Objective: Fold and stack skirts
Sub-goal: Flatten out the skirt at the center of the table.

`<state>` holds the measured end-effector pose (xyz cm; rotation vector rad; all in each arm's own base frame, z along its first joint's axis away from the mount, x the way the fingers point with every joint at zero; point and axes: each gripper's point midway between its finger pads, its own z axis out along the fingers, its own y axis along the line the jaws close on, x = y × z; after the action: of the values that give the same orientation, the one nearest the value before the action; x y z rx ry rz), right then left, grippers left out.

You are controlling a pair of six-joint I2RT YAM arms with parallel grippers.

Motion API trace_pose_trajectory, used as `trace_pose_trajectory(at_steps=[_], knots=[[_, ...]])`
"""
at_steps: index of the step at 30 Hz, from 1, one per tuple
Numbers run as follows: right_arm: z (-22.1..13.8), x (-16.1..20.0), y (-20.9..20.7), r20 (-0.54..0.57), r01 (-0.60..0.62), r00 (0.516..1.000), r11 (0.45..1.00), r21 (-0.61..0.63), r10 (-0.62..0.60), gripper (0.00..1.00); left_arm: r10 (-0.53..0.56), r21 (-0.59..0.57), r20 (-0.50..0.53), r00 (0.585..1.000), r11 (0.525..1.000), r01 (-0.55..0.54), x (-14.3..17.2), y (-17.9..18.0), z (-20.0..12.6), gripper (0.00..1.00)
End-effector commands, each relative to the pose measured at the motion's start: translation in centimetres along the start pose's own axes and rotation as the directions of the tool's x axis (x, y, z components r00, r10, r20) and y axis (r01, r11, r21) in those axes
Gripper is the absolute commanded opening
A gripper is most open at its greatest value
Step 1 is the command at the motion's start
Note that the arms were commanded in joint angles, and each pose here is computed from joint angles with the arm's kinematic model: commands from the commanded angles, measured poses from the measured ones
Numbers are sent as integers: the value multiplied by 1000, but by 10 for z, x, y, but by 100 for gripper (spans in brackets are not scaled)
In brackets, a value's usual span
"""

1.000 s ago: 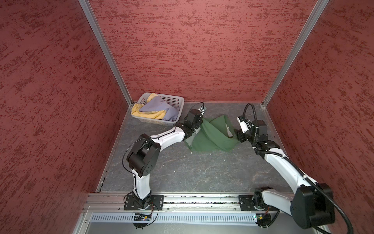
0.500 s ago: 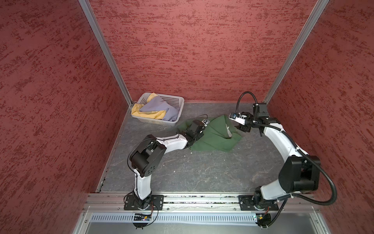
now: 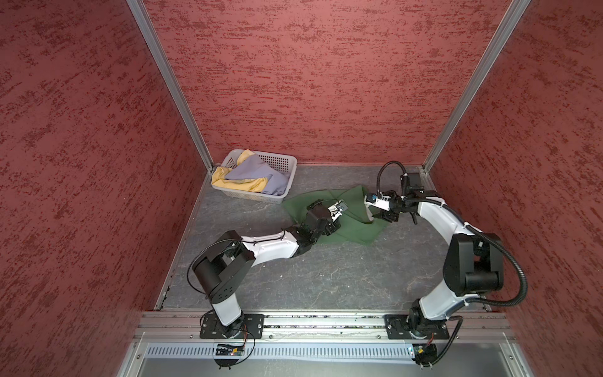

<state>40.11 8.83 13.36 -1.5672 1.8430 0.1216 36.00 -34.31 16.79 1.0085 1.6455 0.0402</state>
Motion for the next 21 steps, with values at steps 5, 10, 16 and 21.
trace_pose_trajectory(at_steps=[5,10,16,21], knots=[[-13,-15,-54,120,-192,978,961,199,170,63,131,199,316,940,959,-200,-65,-78,-25,96],[-34,-18,-77,184,-290,952,915,279,246,62,177,224,365,914,936,-270,-76,-111,-4,99],[-41,-20,-71,203,-285,951,920,270,235,63,200,193,357,912,940,-282,-77,-124,35,100],[-36,-17,-58,173,-216,969,950,225,179,63,202,238,347,916,925,-295,-67,-137,50,94]])
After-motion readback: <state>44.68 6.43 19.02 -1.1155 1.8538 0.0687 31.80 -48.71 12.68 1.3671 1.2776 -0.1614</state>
